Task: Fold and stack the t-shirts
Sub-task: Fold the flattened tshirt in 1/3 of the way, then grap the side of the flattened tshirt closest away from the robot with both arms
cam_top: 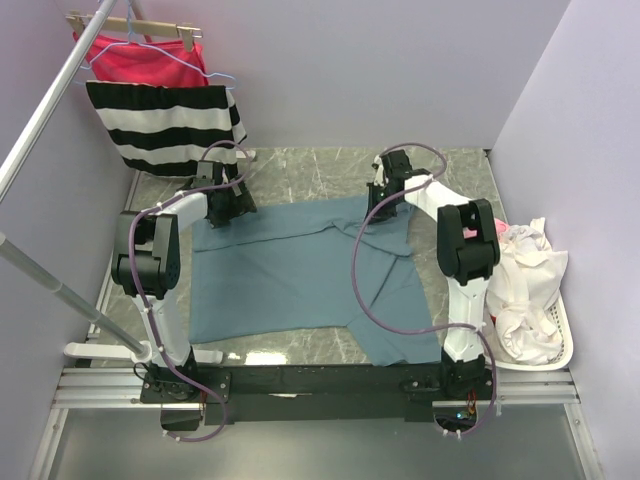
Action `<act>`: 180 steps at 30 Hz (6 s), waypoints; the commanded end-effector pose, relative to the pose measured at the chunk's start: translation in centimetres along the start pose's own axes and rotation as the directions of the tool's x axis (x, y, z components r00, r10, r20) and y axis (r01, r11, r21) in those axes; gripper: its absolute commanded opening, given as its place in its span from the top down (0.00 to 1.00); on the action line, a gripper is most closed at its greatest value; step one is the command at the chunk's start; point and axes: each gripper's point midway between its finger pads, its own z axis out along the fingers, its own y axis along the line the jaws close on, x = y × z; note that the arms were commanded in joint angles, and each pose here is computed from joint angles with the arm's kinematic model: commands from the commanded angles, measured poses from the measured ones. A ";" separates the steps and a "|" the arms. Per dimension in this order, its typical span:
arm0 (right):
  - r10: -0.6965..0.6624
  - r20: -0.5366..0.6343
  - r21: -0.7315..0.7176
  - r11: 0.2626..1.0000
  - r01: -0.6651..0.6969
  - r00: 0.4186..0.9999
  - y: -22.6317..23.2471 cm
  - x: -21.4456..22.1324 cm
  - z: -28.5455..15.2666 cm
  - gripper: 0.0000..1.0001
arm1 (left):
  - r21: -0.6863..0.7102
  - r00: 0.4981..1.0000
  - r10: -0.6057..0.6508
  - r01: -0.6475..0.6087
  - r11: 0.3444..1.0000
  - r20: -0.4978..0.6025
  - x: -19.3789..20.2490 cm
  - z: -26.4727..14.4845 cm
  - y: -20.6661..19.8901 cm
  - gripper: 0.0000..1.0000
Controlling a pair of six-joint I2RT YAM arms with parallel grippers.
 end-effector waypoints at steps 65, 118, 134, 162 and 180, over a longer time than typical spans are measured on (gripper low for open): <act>0.195 0.342 -0.116 0.979 -0.165 0.919 -3.1 -14.2 -3.4 0.43 | 0.032 0.999 0.030 -0.031 0.999 0.036 -7.1 5.0 0.3 0.01; 0.421 -0.072 0.188 0.896 -0.402 0.904 0.8 28.4 -15.8 0.36 | -0.503 0.959 -0.253 0.284 0.816 0.130 12.3 -15.1 13.4 0.01; 0.469 -0.167 0.151 0.881 -0.448 0.867 1.4 32.7 -15.1 0.36 | -0.515 0.892 -0.415 0.443 0.734 0.177 12.8 -15.1 16.9 0.01; 0.400 0.005 0.230 0.892 -0.390 0.917 0.9 28.4 -15.3 1.00 | -0.372 0.884 -0.460 0.455 0.809 0.081 14.4 -13.6 14.9 0.99; 0.506 0.008 0.046 0.861 -0.506 0.863 2.3 32.9 -22.6 1.00 | -0.219 0.917 -0.399 0.392 0.894 0.013 14.9 -14.9 9.2 0.99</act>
